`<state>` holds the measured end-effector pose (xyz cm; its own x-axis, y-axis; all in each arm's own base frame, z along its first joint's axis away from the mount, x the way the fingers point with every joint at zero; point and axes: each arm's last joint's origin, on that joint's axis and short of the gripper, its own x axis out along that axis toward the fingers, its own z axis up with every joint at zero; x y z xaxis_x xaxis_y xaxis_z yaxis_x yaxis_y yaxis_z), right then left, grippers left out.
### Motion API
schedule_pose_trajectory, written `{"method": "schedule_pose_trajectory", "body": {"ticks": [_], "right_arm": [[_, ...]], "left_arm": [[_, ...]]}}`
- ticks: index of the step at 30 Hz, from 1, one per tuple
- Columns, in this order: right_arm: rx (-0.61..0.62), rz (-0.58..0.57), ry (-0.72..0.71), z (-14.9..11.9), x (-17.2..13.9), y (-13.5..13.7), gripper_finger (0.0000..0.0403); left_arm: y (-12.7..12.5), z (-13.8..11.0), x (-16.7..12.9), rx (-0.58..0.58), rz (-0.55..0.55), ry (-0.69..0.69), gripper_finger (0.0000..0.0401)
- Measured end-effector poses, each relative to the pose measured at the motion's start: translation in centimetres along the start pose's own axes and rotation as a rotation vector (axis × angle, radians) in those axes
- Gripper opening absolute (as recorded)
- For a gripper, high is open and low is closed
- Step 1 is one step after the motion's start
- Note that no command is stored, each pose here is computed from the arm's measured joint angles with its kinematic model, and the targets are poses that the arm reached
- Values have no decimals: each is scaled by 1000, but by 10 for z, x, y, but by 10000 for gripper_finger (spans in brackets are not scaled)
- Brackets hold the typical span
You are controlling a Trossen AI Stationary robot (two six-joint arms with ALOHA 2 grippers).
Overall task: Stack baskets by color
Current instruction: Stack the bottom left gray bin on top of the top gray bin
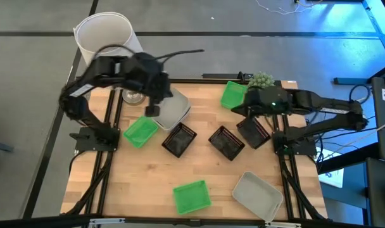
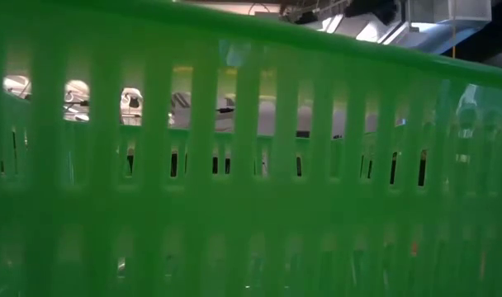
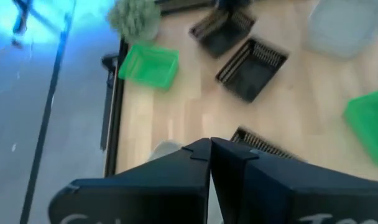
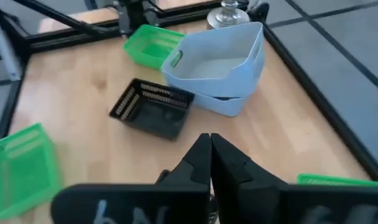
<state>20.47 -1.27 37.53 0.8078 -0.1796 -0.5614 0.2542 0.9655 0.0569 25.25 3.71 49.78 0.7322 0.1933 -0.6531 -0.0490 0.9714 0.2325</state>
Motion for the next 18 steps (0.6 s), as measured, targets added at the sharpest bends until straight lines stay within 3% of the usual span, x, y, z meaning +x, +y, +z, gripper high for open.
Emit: {"method": "schedule_pose_trajectory", "body": {"ticks": [6, 11, 18], "right_arm": [[5, -43, -19, 43, 23, 1, 19], [25, 4, -3, 69, 49, 0, 63], [67, -38, 30, 93, 96, -7, 123]], "left_arm": [[-13, -11, -44, -24, 35, -59, 6], [-19, -27, -77, -3, 70, -73, 2], [-19, -44, -109, -9, 73, -119, 5]]}}
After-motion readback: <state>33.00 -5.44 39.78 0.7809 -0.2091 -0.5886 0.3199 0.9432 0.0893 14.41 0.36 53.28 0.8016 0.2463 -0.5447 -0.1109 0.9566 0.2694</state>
